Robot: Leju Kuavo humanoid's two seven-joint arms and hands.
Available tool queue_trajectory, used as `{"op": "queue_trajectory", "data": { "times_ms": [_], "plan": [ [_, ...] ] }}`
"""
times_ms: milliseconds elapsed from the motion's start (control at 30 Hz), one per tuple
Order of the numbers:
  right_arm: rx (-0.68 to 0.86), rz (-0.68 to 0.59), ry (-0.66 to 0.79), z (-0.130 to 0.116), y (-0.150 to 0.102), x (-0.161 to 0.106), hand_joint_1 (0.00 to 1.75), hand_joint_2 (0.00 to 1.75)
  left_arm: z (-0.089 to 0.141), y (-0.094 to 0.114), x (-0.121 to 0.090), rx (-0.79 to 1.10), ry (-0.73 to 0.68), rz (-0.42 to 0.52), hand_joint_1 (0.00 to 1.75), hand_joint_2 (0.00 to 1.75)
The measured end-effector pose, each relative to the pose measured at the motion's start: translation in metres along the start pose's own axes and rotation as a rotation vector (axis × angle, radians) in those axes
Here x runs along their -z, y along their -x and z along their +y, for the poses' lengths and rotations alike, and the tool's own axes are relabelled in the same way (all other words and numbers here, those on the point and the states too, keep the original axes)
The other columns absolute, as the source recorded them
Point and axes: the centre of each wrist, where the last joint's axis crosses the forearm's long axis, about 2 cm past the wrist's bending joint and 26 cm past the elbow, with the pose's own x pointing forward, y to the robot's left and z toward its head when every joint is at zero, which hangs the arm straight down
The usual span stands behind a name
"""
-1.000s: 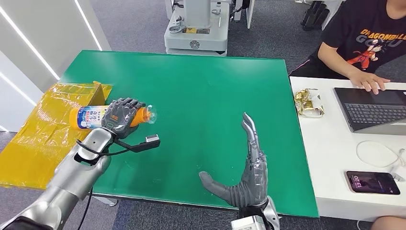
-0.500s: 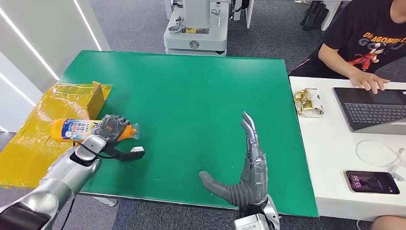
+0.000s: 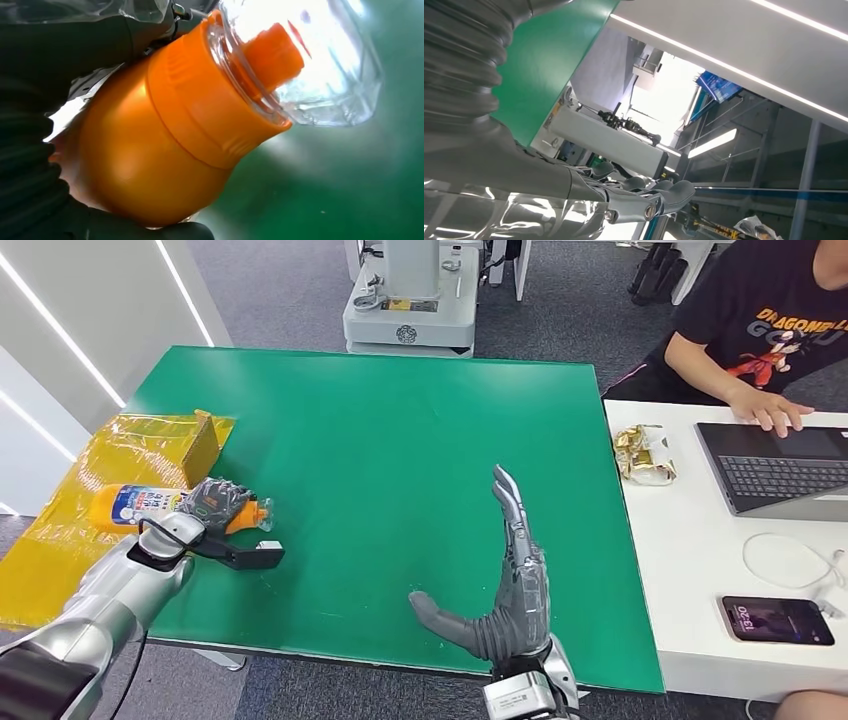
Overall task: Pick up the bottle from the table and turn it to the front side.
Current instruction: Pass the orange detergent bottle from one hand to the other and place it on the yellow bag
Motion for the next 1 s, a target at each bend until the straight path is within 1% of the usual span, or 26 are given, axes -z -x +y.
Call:
{"op": "queue_trajectory", "data": {
  "times_ms": [267,633,900,1000],
  "plan": [
    [-0.003,0.001,0.001,0.000,0.001,0.000,0.00,1.75,0.000,0.006,0.001,-0.028,0.037,0.024,0.00,1.75],
    [0.007,0.008,-0.021,0.001,0.003,0.000,0.00,1.75,-0.008,0.015,-0.004,-0.072,0.057,0.034,0.00,1.75],
    [0.009,0.023,-0.025,0.001,0.004,-0.001,0.00,1.75,-0.028,0.018,-0.017,-0.144,-0.035,0.067,0.00,1.75],
    [0.006,0.023,-0.029,0.001,0.004,-0.002,0.00,1.75,-0.034,0.020,-0.022,-0.167,-0.045,0.078,0.00,1.75]
  ]
}}
